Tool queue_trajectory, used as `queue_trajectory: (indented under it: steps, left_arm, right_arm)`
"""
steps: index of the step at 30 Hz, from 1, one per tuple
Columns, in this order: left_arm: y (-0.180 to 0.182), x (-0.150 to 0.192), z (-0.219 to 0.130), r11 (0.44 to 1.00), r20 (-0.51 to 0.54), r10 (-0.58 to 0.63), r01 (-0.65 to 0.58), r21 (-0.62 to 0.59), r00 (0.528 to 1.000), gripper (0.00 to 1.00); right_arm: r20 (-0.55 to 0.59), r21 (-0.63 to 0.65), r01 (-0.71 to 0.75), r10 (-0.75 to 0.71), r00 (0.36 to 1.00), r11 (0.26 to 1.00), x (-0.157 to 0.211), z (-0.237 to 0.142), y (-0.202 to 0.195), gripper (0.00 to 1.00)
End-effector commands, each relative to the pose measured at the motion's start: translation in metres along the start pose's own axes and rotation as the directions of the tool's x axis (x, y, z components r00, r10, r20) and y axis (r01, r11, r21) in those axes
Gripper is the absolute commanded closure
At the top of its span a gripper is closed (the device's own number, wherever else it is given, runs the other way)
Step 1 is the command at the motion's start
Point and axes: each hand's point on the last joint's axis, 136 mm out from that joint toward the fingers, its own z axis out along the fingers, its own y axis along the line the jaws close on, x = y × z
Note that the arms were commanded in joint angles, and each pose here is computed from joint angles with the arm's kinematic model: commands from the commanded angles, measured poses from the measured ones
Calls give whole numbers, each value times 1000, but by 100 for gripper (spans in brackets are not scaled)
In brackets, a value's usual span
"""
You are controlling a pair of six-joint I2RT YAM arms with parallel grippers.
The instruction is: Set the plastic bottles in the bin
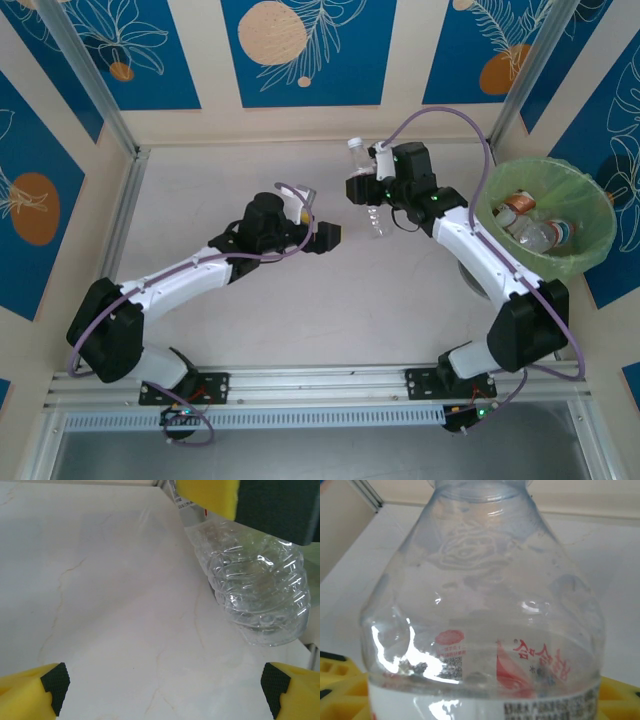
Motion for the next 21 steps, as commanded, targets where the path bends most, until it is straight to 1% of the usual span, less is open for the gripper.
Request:
queue_trajectory:
  steps: [1, 3, 7, 10, 13, 15, 17, 21]
  left_arm:
    - [-31, -31, -11, 991, 78, 19, -29, 130, 997, 0]
    - [-34, -31, -11, 988, 80, 39, -50, 146, 996, 0]
    - [-30, -32, -11, 990, 94, 59, -71, 123, 994, 0]
    - [-38, -32, -11, 983, 99, 52, -68, 169, 994, 0]
    - [-41, -31, -8, 980, 90, 41, -57, 190, 995, 0]
    - [-40, -29, -5, 979, 85, 32, -48, 196, 996, 0]
    - [-41, -29, -4, 977, 83, 27, -43, 207, 996, 0]
    - [-43, -28, -3, 975, 79, 30, -47, 216, 996, 0]
  right_arm:
    - [92, -54, 12, -7, 996, 998, -20, -28, 17, 39]
    - [127, -51, 20, -13, 992, 998, -27, -42, 20, 39]
    - [188, -47, 30, -21, 982, 998, -41, -68, 25, 39]
    - [241, -45, 47, -35, 970, 998, -52, -87, 28, 39]
    - [301, -13, 53, -47, 953, 998, -61, -107, 21, 39]
    - [325, 15, 48, -50, 944, 999, -65, -122, 9, 38]
    - [342, 70, 24, -46, 939, 997, -67, -138, -8, 38]
    - [380, 165, -101, 31, 924, 981, -66, -179, -59, 38]
